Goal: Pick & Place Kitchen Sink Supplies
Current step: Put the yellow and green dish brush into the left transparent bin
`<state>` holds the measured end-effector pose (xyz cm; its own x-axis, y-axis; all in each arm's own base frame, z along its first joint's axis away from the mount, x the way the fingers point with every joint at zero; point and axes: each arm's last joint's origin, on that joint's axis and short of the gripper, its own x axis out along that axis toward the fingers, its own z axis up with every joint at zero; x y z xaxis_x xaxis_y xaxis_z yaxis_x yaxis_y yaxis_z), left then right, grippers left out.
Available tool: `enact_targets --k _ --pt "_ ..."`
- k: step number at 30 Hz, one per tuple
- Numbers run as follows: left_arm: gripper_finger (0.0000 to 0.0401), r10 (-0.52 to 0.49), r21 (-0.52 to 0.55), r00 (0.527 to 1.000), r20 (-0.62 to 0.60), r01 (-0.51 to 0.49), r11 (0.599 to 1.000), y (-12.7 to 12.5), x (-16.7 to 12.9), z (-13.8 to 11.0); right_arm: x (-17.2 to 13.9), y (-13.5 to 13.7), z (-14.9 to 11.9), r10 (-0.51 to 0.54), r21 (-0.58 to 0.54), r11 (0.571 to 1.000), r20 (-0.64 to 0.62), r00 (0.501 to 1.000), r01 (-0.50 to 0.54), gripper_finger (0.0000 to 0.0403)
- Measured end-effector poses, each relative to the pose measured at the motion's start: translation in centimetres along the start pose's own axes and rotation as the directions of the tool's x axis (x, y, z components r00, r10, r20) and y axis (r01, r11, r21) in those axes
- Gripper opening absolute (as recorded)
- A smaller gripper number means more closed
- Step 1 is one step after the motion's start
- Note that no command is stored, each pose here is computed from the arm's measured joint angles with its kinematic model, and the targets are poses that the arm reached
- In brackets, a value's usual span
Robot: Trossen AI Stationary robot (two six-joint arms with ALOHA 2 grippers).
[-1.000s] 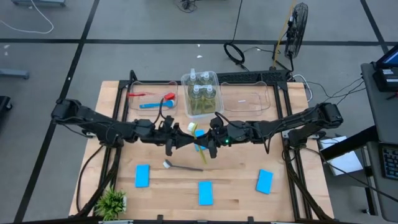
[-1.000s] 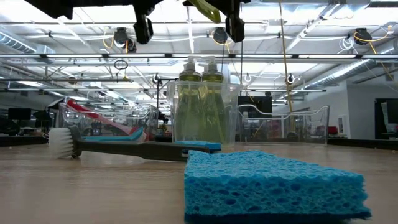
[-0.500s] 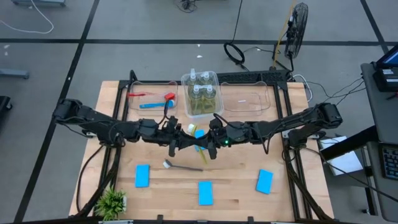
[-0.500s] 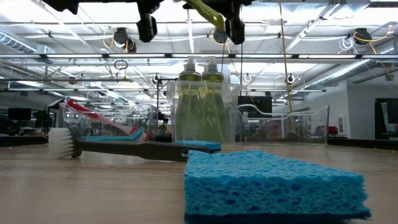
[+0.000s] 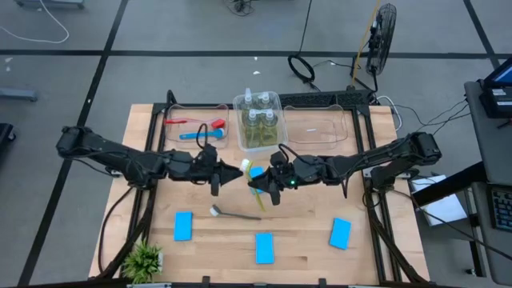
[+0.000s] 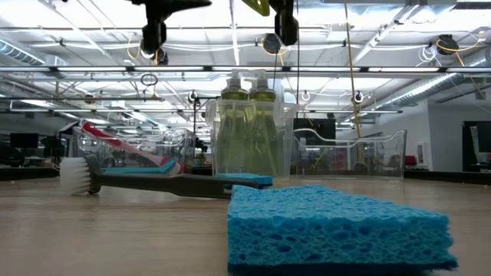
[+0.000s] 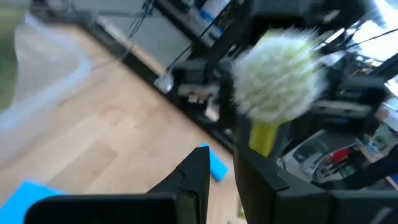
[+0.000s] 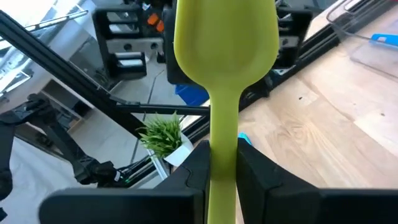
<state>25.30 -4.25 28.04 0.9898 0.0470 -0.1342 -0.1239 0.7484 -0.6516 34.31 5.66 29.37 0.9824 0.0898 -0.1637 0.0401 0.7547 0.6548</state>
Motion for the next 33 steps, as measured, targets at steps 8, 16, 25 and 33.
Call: enact_targets --k 8,16,25,33 --pt "0.0077 -0.108 -0.024 0.994 0.015 0.108 0.994 -0.2 1.1 0.1 0.0 -0.1 0.1 -0.005 -0.003 1.0 0.004 1.0 0.006 0.0038" --pt "0.0129 -0.117 -0.043 0.992 0.042 0.119 0.992 -0.2 1.2 0.3 0.0 -0.1 0.2 0.002 -0.002 1.0 0.013 1.0 -0.002 0.0038" --pt "0.0187 -0.126 -0.062 0.992 0.0 0.126 0.99 -0.4 1.3 -0.4 0.0 -0.1 0.1 0.007 -0.016 1.0 0.001 1.0 -0.007 0.0038" --pt "0.0183 -0.183 -0.052 0.98 -0.076 0.179 0.982 -0.9 0.9 -0.9 0.1 -0.3 0.2 -0.016 -0.012 1.0 0.014 1.0 0.017 0.0038"
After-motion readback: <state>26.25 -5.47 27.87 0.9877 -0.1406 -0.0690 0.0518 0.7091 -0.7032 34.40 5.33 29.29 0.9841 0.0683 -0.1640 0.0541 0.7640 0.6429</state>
